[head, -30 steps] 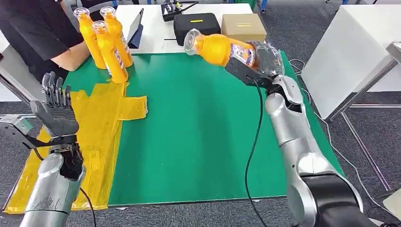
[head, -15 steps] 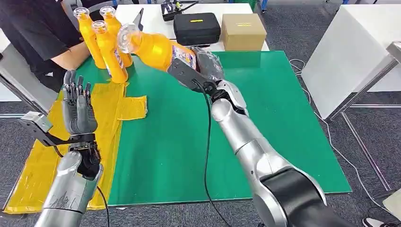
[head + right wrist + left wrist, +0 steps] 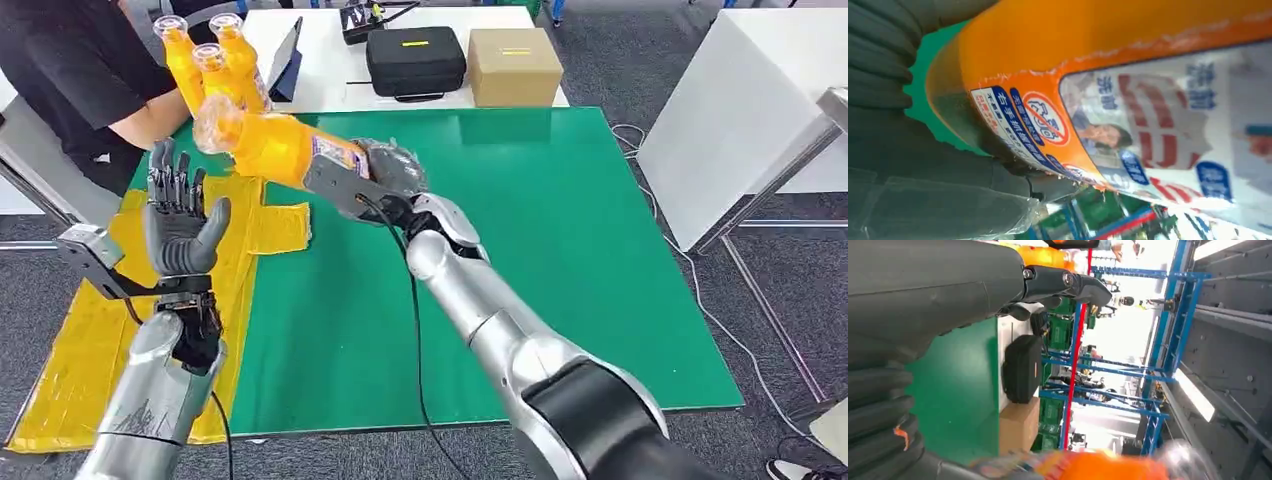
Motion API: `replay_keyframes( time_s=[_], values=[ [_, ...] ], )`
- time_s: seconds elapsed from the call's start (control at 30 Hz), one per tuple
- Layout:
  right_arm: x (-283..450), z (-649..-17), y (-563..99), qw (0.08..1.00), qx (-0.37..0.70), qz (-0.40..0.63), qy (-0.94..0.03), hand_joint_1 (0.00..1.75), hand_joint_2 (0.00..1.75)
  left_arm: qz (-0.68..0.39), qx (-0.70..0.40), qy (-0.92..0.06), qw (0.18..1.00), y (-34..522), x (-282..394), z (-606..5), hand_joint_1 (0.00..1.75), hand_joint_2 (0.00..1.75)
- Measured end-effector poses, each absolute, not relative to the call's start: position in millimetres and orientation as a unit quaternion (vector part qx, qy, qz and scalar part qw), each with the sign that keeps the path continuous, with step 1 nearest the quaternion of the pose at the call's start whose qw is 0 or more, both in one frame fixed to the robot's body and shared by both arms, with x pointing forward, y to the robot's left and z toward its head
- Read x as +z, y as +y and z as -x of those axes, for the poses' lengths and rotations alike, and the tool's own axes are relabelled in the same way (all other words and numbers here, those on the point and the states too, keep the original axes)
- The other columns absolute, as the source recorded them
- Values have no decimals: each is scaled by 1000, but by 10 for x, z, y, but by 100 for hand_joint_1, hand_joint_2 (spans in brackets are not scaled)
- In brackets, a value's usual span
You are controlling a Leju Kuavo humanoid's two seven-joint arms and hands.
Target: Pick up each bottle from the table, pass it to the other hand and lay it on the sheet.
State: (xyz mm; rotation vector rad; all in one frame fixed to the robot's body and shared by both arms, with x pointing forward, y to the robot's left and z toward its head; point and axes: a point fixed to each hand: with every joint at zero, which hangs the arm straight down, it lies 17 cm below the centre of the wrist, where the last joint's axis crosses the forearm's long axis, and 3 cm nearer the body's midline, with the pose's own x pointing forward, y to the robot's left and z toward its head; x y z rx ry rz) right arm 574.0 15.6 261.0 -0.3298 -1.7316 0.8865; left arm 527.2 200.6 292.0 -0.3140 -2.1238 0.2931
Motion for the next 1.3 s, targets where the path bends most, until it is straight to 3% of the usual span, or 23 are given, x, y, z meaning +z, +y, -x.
replay_keyframes(
  time_s=[0.5,1.3],
  values=[
    [2483,-5416,731,574,417,113,-696,175,175,141,116,-865,467,1853,3080,-5319,0,175],
    [2686,-5471,755,553,425,154,-701,175,175,159,103,-863,468,1690,3202,-5341,0,175]
  ],
)
